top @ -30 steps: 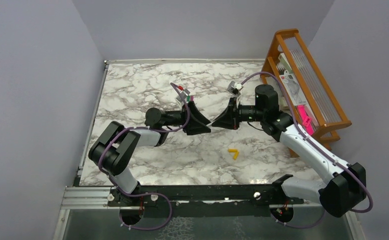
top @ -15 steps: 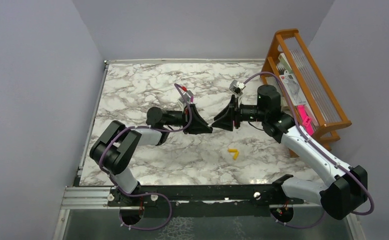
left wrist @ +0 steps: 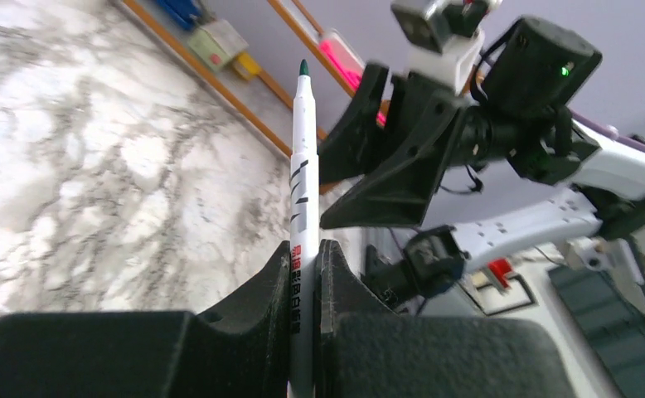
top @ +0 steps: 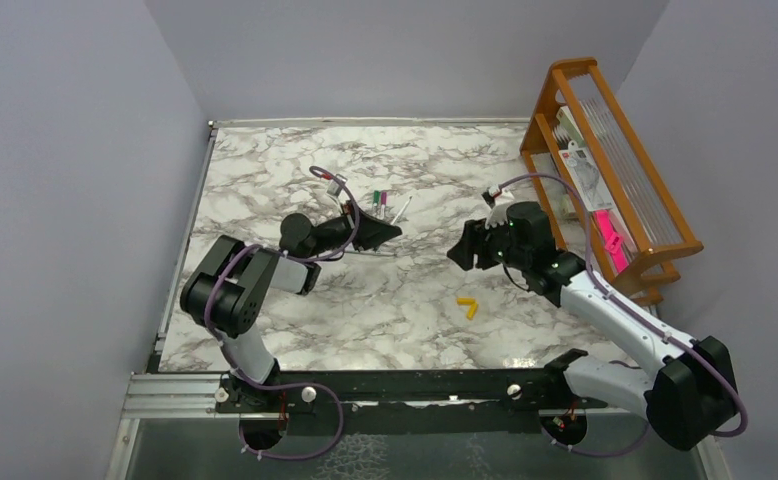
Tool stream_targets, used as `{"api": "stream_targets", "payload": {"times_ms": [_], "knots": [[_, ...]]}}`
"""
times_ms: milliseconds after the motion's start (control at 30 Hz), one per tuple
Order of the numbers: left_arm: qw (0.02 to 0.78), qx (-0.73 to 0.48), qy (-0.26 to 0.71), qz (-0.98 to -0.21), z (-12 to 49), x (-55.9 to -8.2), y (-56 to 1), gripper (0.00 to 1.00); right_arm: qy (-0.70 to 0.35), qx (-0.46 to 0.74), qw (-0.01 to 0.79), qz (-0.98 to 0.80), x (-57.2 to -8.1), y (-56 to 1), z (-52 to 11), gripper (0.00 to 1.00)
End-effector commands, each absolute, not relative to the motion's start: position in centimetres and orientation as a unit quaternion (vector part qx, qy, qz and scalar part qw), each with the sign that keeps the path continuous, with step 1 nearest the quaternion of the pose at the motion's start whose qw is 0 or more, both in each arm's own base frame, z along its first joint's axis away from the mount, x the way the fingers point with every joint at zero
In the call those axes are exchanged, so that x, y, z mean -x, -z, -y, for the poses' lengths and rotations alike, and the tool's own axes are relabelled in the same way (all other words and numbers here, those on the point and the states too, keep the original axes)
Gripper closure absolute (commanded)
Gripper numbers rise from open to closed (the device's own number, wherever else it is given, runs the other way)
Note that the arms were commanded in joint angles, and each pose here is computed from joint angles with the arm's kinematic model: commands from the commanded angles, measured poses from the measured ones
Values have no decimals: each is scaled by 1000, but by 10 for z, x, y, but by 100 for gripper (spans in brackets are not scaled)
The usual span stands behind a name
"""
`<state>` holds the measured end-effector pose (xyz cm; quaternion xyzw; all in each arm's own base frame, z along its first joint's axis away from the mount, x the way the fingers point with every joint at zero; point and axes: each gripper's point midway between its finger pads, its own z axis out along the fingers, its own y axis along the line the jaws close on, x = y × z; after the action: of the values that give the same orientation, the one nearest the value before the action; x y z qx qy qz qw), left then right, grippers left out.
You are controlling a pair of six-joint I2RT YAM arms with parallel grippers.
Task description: Insert the pens into the pen caps
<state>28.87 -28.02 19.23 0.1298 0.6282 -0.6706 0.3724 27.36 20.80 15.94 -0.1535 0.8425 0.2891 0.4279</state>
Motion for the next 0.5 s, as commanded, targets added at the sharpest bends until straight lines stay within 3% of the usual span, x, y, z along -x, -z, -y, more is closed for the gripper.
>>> {"api": "stream_targets", "payload": {"times_ms": [0, 300, 467], "knots": [[470, -109, 587, -650, 267, -318, -198, 100, -179, 76, 389, -900, -264, -110, -160, 45], [504, -103, 529, -675, 254, -323, -202, 100, -143, -55, 293, -944, -231, -65, -137, 47], [500, -104, 528, -679, 254, -319, -196, 100, -143, -57, 277, -948, -219, -54, -134, 61]]}}
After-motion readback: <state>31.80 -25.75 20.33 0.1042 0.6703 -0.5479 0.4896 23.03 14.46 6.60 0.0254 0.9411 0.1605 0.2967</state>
